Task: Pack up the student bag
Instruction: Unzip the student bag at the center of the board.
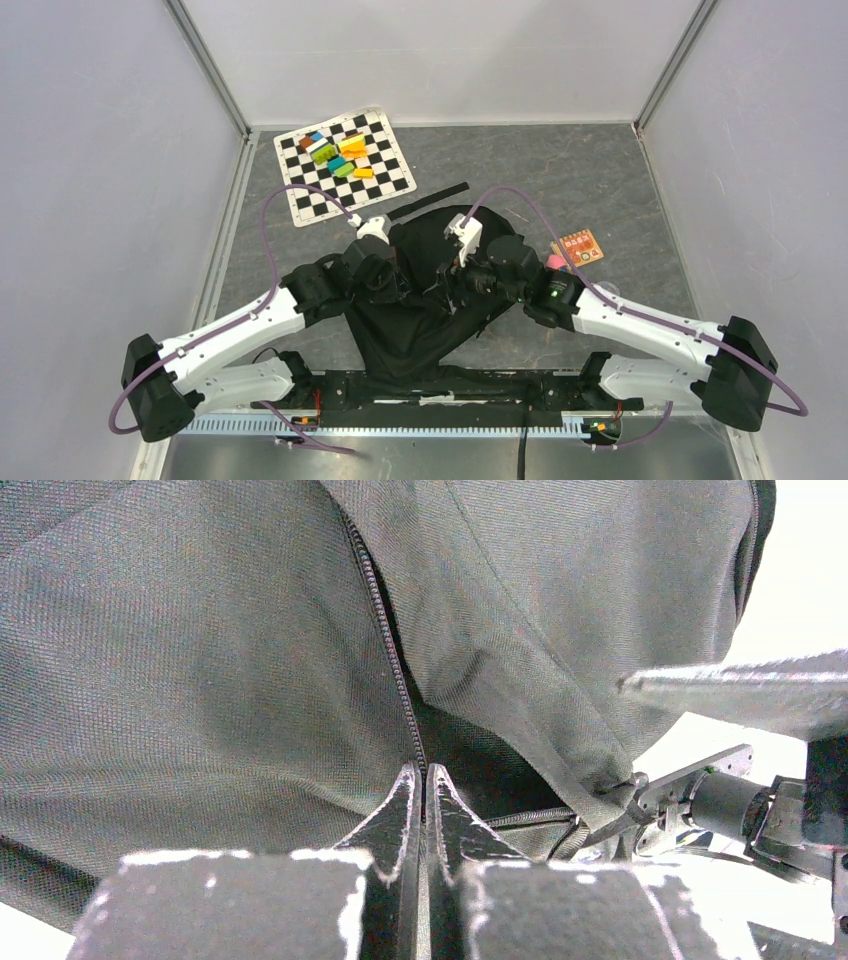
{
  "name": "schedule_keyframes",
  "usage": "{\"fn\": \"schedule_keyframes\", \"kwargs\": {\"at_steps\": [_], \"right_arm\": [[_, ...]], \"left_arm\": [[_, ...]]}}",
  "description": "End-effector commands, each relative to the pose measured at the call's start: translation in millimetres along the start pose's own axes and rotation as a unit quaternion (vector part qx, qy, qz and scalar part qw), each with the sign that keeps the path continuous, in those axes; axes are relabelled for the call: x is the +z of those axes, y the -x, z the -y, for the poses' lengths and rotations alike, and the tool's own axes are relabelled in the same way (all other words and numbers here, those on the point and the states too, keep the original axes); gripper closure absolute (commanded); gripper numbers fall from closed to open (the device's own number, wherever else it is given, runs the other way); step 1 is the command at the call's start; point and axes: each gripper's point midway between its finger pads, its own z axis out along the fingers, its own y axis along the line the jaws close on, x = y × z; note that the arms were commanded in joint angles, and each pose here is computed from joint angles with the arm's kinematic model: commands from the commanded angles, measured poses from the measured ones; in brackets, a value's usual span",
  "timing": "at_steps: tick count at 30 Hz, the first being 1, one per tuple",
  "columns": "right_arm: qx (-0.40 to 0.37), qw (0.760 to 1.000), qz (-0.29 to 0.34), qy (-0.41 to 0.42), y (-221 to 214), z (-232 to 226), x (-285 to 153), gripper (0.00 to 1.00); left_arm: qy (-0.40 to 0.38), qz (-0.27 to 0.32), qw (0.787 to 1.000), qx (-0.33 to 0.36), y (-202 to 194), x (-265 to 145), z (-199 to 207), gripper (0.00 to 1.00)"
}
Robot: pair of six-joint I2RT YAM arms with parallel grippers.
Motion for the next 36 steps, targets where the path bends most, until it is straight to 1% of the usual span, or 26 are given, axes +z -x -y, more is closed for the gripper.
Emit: {"fn": "schedule_keyframes", "kwargs": {"at_steps": [1, 3, 6, 10, 12, 14, 16, 18, 19, 21, 23, 26, 28, 30, 33, 36], "right_arm": [[-0.042, 0.996, -0.004, -0.077, 19.1, 27.0, 3.7, 0.28], [-0.055, 0.995, -0.013, -0.085, 17.1, 31.5, 10.5, 0.26], [-0.077, 0.993, -0.029, -0.081, 11.3, 31.8, 21.0, 0.19], [-0.110, 0.990, -0.060, -0.067, -4.8, 25.0, 33.5, 0.12], [-0.123, 0.986, -0.082, -0.072, -18.7, 26.8, 38.8, 0.10], [-0.129, 0.980, -0.104, -0.106, -31.4, 38.6, 41.6, 0.11], [-0.110, 0.970, -0.116, -0.182, -37.2, 63.5, 37.3, 0.17], [-0.096, 0.960, -0.116, -0.235, -33.2, 80.4, 30.3, 0.26], [-0.092, 0.957, -0.108, -0.254, -27.6, 85.6, 26.2, 0.28], [-0.087, 0.948, -0.087, -0.293, -14.7, 95.8, 15.5, 0.30], [-0.082, 0.943, -0.066, -0.316, -1.7, 103.5, 5.3, 0.37], [-0.054, 0.949, -0.052, -0.306, 1.6, 113.2, -0.3, 0.47], [-0.032, 0.953, -0.061, -0.295, -8.4, 124.7, -0.7, 0.58], [-0.021, 0.955, -0.082, -0.284, -24.6, 131.4, 1.3, 0.64], [-0.011, 0.959, -0.111, -0.260, -47.8, 132.0, 7.6, 0.70], [-0.007, 0.965, -0.118, -0.234, -54.1, 124.4, 12.3, 0.73]], "left_arm": [[-0.006, 0.005, 1.000, -0.012, 1.5, -6.4, 1.7, 0.98], [-0.007, 0.006, 1.000, -0.013, 1.9, -7.0, 2.4, 0.98], [-0.009, 0.009, 1.000, -0.014, 3.3, -8.3, 2.8, 0.98], [-0.013, 0.016, 1.000, -0.016, 6.4, -11.6, 4.3, 0.98], [-0.013, 0.019, 1.000, -0.016, 8.1, -13.1, 4.6, 0.98], [-0.015, 0.024, 0.999, -0.017, 9.8, -14.8, 4.5, 0.98], [-0.009, 0.028, 0.999, -0.017, 10.9, -15.5, 1.6, 0.98], [0.000, 0.027, 1.000, -0.015, 9.7, -15.2, -2.5, 0.98], [0.006, 0.026, 1.000, -0.015, 8.7, -15.1, -5.2, 0.98], [0.016, 0.023, 1.000, -0.014, 6.8, -14.4, -9.6, 0.98], [0.022, 0.021, 0.999, -0.013, 4.9, -13.8, -12.7, 0.98], [0.027, 0.020, 0.999, -0.013, 3.7, -13.3, -15.4, 0.98], [0.027, 0.020, 0.999, -0.014, 3.2, -13.0, -15.9, 0.98], [0.025, 0.020, 0.999, -0.014, 3.0, -12.4, -14.9, 0.98], [0.019, 0.019, 1.000, -0.012, 3.8, -11.9, -11.8, 0.98], [0.016, 0.021, 1.000, -0.011, 5.5, -11.7, -9.5, 0.98]]}}
